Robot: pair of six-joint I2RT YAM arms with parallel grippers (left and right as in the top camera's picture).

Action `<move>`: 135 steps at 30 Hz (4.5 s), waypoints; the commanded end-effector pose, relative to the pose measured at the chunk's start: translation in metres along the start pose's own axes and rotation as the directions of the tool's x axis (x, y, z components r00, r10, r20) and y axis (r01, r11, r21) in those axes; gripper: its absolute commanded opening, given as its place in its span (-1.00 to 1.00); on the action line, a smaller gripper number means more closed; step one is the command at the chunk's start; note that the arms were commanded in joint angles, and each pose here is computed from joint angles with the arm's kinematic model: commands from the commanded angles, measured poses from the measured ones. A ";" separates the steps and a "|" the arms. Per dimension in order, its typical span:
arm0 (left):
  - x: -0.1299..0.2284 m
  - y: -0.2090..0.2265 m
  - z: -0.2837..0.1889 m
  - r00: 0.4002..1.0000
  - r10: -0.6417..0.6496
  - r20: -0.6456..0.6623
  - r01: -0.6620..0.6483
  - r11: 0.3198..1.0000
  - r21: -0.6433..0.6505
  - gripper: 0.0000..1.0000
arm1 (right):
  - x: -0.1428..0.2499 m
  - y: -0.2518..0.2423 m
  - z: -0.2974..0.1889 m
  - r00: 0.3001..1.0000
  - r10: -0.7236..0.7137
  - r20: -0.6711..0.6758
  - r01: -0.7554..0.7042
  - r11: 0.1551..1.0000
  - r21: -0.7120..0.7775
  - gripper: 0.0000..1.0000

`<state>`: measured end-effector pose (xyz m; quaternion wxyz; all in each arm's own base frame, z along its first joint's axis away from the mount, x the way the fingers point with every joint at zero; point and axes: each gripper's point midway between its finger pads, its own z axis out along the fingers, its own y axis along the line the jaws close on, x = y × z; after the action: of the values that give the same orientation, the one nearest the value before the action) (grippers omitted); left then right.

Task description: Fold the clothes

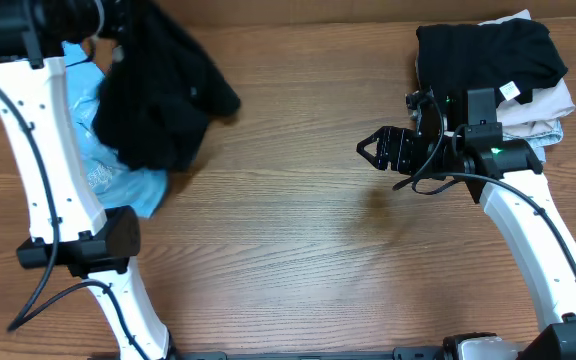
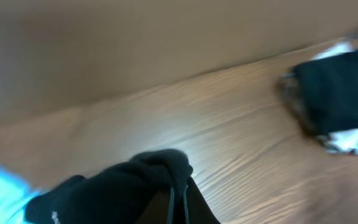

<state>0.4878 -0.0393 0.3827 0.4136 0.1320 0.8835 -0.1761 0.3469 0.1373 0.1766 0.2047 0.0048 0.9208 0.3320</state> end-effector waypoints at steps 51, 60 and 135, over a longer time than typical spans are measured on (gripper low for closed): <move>0.318 0.090 0.131 0.605 -0.528 -0.596 0.293 0.844 -0.450 0.79 | -0.005 -0.005 -0.005 1.000 0.002 0.017 -0.003 0.998 0.060 0.51; 0.377 0.131 0.108 0.509 -0.659 -0.553 0.342 0.745 -0.573 0.86 | -0.002 -0.012 -0.005 1.000 0.013 0.010 -0.013 0.995 0.096 0.52; 0.289 -0.266 0.272 0.507 0.715 -0.482 -0.635 0.688 0.352 0.66 | -0.020 -0.150 -0.077 0.910 0.362 0.200 -0.408 0.867 0.287 0.68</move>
<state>0.3842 -0.3778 0.0436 0.1353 0.5351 0.8322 -0.0541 0.3484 -0.0269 0.1350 0.1795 0.2511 0.9275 0.2109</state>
